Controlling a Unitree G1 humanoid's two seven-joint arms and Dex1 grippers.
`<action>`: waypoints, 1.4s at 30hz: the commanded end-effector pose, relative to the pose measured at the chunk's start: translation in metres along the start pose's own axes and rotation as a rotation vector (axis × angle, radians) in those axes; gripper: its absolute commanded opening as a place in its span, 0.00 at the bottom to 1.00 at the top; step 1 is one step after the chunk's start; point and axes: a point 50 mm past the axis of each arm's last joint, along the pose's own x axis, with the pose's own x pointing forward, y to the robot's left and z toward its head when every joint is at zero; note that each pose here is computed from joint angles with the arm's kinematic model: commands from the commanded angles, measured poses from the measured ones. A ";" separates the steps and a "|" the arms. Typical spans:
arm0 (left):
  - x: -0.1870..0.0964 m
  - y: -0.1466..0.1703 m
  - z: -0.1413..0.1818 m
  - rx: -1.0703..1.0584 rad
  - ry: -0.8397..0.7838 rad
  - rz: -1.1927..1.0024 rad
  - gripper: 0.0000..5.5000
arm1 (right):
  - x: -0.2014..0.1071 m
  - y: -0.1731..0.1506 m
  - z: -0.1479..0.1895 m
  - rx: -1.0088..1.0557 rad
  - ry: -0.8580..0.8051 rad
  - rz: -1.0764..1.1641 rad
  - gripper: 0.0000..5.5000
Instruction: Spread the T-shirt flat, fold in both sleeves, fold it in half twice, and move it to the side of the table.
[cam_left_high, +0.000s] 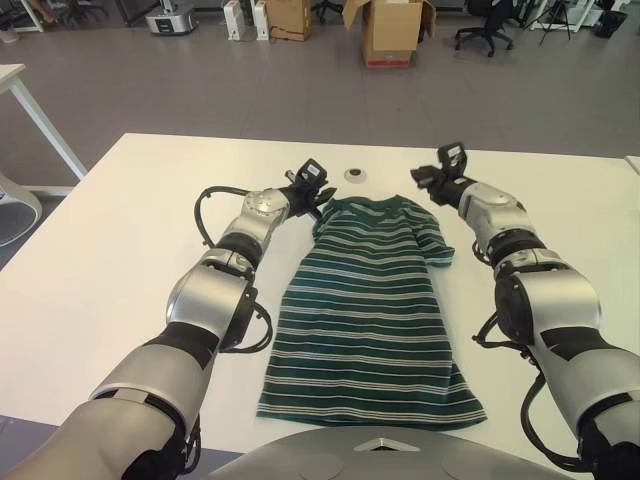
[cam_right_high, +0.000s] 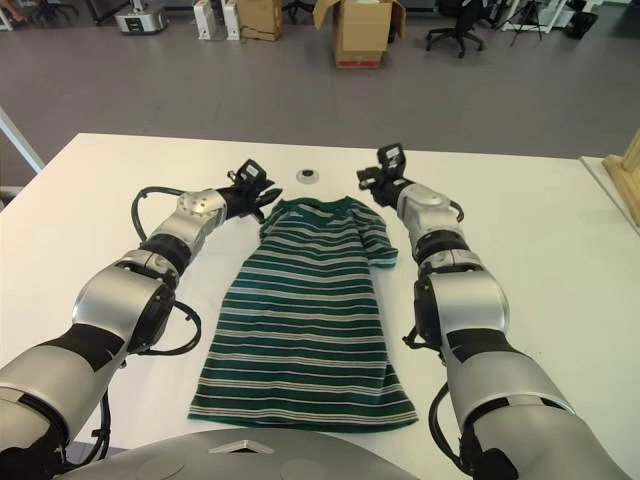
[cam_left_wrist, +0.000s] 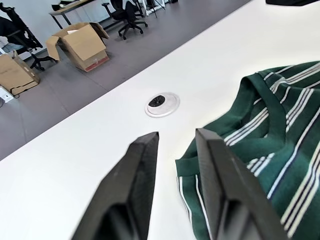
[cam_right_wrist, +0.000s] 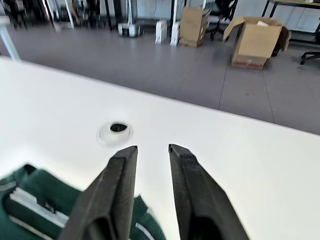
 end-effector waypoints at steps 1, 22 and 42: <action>-0.020 0.031 0.006 0.059 -0.053 0.073 0.35 | -0.017 -0.012 0.008 -0.128 -0.019 0.130 0.22; -0.062 0.045 0.009 0.196 -0.284 0.074 0.35 | -0.108 -0.069 -0.048 -0.626 0.641 0.293 0.22; -0.054 0.030 0.012 0.328 -0.250 -0.026 0.35 | -0.163 0.043 -0.110 -0.331 0.790 0.868 0.22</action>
